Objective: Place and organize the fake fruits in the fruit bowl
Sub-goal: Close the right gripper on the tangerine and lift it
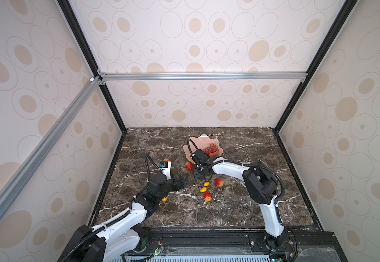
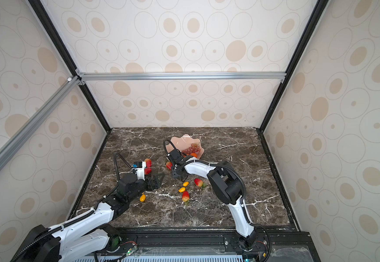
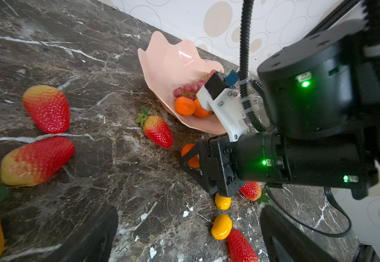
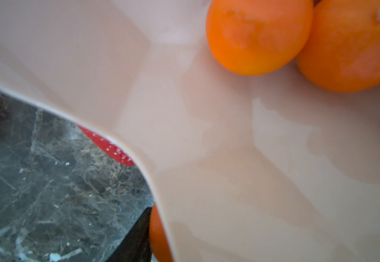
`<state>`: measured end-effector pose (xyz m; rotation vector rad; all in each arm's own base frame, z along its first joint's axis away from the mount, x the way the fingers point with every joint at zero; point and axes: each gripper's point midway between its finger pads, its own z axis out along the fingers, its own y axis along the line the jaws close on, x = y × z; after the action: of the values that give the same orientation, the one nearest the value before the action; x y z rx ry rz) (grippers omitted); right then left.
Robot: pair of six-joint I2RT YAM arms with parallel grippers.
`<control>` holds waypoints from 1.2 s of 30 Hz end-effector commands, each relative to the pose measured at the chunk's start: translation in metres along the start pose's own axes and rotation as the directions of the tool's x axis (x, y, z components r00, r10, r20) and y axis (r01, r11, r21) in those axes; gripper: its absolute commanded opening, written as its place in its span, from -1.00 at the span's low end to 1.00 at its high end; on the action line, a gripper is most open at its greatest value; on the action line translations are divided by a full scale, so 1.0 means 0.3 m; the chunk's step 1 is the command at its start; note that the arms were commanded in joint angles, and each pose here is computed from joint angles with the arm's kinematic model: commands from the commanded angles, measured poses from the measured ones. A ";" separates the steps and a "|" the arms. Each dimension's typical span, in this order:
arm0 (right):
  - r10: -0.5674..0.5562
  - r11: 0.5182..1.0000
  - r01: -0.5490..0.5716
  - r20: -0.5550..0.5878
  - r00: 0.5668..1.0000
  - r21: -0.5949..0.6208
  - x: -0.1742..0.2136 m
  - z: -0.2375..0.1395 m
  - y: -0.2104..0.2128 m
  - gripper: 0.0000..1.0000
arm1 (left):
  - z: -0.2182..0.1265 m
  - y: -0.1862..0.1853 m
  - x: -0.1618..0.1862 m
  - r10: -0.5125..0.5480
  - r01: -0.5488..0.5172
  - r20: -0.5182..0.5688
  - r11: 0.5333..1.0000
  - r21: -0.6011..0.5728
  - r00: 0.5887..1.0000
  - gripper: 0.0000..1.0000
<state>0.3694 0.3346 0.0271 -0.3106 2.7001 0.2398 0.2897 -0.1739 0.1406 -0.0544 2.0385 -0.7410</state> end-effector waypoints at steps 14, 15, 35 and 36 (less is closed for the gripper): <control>-0.019 1.000 0.019 0.021 1.000 -0.004 -0.002 -0.062 0.002 -0.15 | -0.016 0.002 -0.041 -0.010 0.010 0.048 1.000 -0.010 0.999 0.97; -0.016 1.000 0.016 0.021 1.000 -0.010 0.001 -0.071 0.003 -0.15 | -0.017 -0.002 -0.043 -0.009 0.009 0.049 1.000 -0.006 0.999 0.97; 0.018 0.994 -0.002 0.145 0.989 -0.105 0.019 -0.377 -0.039 -0.16 | 0.053 -0.068 -0.111 0.063 -0.065 0.050 0.998 0.028 0.997 0.96; 0.021 0.995 -0.005 0.152 0.988 -0.101 0.008 -0.391 -0.050 -0.15 | 0.062 -0.079 -0.120 0.064 -0.065 0.051 0.997 0.038 0.997 0.97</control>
<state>0.3256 0.3046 0.1177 -0.3023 2.5656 0.4204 0.3048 -0.1818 0.1448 -0.0221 2.0472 -0.7093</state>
